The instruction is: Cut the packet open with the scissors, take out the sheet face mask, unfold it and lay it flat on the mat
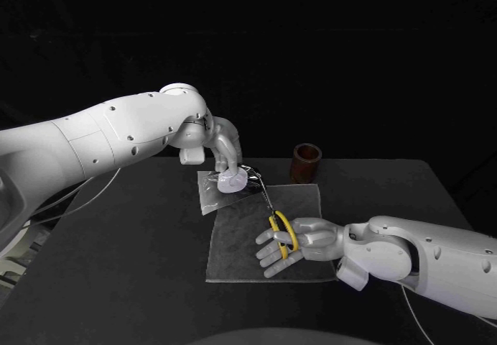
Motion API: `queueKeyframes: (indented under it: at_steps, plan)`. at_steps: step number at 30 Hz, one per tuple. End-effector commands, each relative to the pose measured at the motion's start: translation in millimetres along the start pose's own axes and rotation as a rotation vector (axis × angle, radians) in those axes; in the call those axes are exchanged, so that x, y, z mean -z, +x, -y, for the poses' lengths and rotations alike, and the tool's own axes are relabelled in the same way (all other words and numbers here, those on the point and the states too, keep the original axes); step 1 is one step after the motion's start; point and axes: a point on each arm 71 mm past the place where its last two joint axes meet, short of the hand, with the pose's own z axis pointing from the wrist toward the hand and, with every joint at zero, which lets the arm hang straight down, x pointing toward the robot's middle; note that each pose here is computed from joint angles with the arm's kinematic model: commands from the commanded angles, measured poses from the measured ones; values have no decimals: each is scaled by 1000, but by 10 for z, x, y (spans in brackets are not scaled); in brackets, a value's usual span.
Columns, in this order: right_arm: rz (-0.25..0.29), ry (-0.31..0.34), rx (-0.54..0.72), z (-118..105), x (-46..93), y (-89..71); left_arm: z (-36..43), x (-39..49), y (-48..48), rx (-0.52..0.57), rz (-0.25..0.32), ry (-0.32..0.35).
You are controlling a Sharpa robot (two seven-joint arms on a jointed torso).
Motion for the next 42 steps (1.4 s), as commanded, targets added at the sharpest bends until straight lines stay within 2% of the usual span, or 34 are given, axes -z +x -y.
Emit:
queueKeyframes:
  at_steps: [1,16,42]
  plan:
    - [-22,-1,1,2,-18,22,31,-2,15,11,-21,12]
    - [-22,5,5,31,-22,29,-24,-1,-17,27,-21,0]
    - [-13,0,10,28,-36,9,45,-1,52,16,-57,10]
